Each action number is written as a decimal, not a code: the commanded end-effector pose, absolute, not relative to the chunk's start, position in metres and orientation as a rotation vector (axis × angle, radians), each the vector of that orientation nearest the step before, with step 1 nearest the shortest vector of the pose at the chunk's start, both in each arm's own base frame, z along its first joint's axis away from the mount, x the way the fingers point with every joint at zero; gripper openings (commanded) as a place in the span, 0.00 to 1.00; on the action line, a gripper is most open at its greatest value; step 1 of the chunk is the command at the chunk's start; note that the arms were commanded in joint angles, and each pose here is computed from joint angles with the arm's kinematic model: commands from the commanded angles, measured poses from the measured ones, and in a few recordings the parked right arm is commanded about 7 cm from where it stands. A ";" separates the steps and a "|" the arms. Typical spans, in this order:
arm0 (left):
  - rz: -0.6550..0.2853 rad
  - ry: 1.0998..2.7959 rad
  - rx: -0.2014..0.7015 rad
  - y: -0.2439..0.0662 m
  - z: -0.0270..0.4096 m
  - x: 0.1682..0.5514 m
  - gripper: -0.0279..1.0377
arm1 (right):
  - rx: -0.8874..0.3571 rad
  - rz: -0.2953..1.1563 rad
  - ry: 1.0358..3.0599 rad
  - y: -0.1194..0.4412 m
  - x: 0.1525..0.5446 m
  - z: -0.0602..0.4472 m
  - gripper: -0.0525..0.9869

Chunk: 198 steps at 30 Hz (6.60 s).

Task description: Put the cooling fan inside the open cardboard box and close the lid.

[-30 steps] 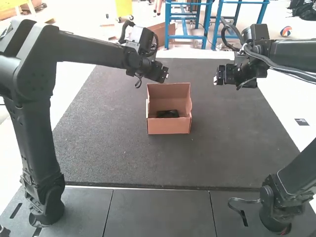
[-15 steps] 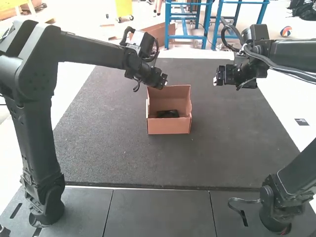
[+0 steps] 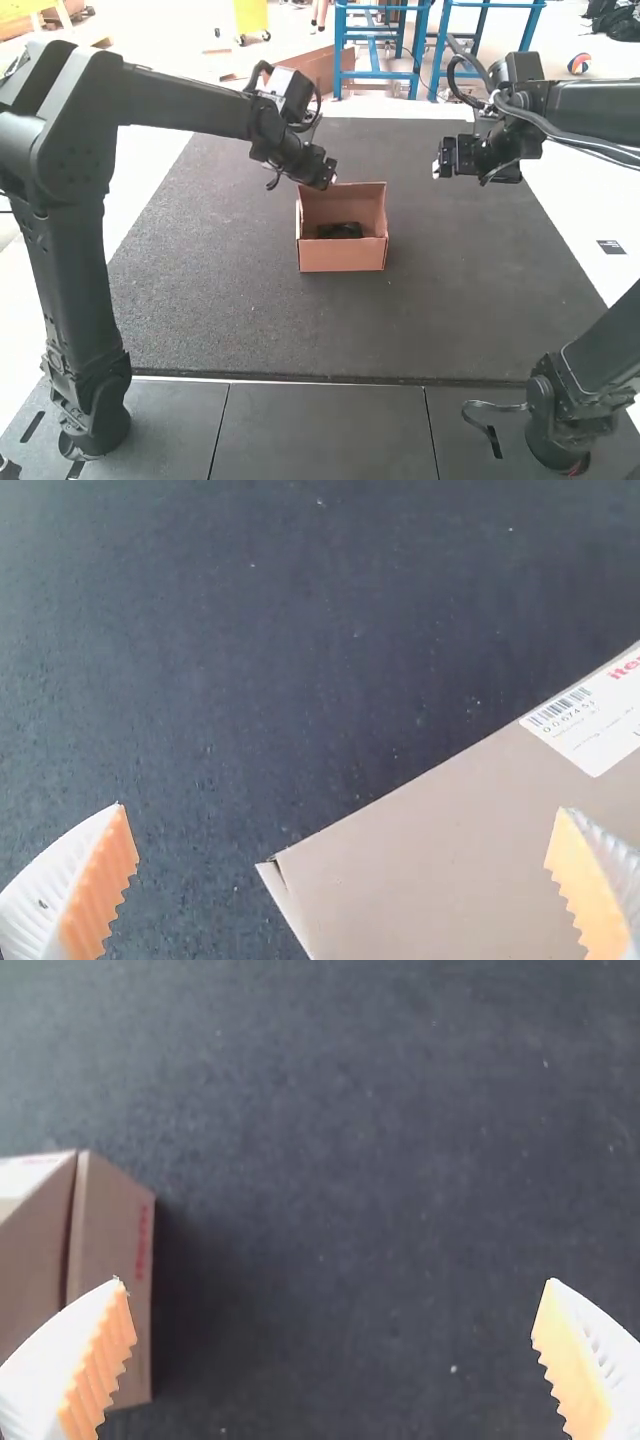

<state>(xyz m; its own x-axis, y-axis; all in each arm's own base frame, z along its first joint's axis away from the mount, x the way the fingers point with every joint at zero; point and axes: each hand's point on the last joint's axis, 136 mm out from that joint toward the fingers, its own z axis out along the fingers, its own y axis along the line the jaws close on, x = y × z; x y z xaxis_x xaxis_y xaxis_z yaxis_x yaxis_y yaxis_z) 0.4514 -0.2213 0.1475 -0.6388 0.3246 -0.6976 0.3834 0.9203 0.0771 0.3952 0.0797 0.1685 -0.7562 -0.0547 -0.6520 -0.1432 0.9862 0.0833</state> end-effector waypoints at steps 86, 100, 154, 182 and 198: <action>-0.193 1.542 0.110 -0.101 0.303 0.301 0.93 | -0.108 0.158 1.501 0.042 0.256 0.338 0.92; -0.165 1.360 0.082 -0.070 0.296 0.251 0.94 | -0.051 0.117 1.400 0.029 0.239 0.327 0.92; -0.103 1.496 -0.037 -0.018 0.192 0.246 0.93 | -0.043 0.048 1.538 0.020 0.246 0.181 0.92; 0.090 1.577 -0.045 0.018 0.171 0.246 0.93 | 0.025 0.066 1.625 0.015 0.246 0.160 0.92; 0.090 1.572 -0.045 0.018 0.173 0.246 0.93 | 0.022 0.066 1.627 0.015 0.246 0.160 0.92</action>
<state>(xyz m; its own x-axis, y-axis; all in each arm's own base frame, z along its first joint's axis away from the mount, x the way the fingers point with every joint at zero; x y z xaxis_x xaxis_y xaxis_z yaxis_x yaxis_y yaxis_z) 0.2469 0.0193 0.1692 -0.0266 0.0166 -0.9995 -0.0940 0.9954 0.0190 0.2453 0.0217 0.1574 -0.0723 0.0444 -0.9964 -0.0558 0.9973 0.0485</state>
